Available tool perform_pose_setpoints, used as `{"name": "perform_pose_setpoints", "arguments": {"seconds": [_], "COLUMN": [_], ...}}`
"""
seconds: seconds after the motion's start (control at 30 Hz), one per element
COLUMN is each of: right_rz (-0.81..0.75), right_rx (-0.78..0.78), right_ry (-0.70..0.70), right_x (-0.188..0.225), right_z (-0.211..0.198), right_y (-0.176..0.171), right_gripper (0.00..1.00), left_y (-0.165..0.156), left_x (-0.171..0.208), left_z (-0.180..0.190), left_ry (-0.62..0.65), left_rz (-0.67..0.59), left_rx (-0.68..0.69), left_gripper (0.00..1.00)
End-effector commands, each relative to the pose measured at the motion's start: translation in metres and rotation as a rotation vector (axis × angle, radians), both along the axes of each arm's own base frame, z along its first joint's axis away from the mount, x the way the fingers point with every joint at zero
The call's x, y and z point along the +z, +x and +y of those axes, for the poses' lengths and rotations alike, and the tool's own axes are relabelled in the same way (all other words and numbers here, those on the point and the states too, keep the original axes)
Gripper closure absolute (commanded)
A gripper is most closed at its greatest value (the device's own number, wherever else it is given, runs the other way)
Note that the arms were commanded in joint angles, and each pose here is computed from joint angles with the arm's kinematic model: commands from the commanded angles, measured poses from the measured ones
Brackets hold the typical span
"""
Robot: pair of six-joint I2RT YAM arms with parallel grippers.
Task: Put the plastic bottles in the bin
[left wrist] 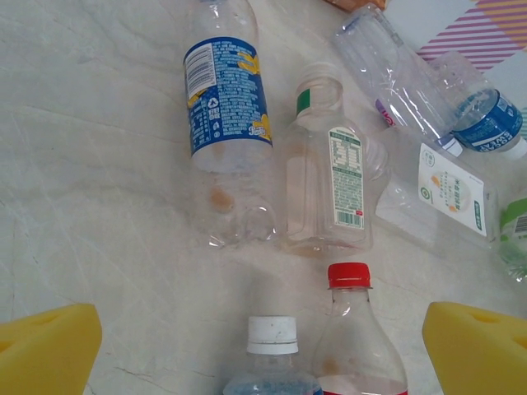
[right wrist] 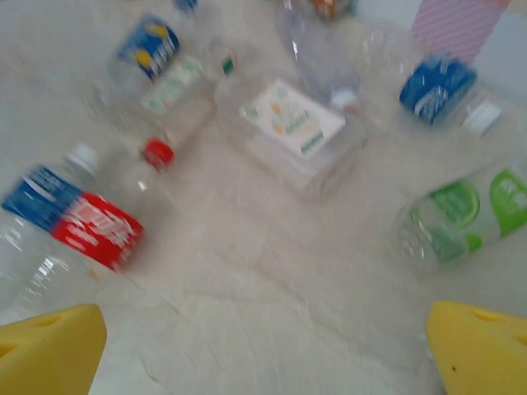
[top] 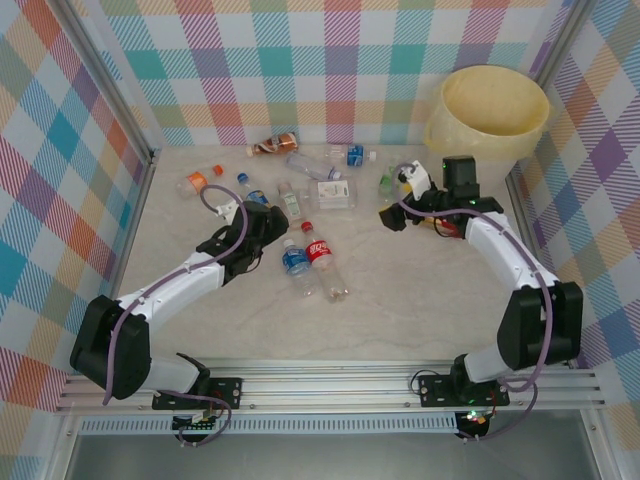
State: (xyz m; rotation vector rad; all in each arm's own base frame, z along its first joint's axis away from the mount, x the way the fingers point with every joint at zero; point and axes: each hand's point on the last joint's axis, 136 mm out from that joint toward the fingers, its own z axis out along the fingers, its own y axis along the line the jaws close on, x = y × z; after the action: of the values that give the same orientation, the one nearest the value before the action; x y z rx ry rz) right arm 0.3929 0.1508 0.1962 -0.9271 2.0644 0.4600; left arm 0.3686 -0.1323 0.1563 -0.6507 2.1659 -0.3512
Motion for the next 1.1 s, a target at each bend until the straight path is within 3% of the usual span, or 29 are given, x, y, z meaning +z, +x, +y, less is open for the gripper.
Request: {"name": "perform_pose_setpoints", "arguments": {"seconds": [0.0, 0.17, 0.53, 0.93, 1.07], "right_rz": [0.011, 0.006, -0.046, 0.046, 0.132], "right_rx": [0.030, 0.052, 0.043, 0.074, 0.092], "right_ry": [-0.216, -0.514, -0.790, -0.920, -0.838], "right_x": [-0.030, -0.070, -0.095, -0.115, -0.120], "right_z": [-0.015, -0.041, -0.079, -0.127, -0.126], "right_y": [0.006, 0.021, 0.049, 0.056, 0.047], "right_gripper": [0.00, 0.00, 0.00, 0.00, 0.00], "left_y": [-0.001, -0.001, -0.002, -0.001, 0.000], "left_x": [-0.002, -0.010, -0.020, -0.030, -0.032], "left_z": [0.012, 0.012, 0.013, 0.014, 0.014], "left_ry": [0.004, -0.011, -0.007, 0.021, 0.025], "left_rz": [-0.003, 0.007, 0.033, 0.064, 0.070], "left_rx": [0.042, 0.053, 0.065, 0.064, 0.065], "left_gripper": [0.00, 0.00, 0.00, 0.00, 0.00]}}
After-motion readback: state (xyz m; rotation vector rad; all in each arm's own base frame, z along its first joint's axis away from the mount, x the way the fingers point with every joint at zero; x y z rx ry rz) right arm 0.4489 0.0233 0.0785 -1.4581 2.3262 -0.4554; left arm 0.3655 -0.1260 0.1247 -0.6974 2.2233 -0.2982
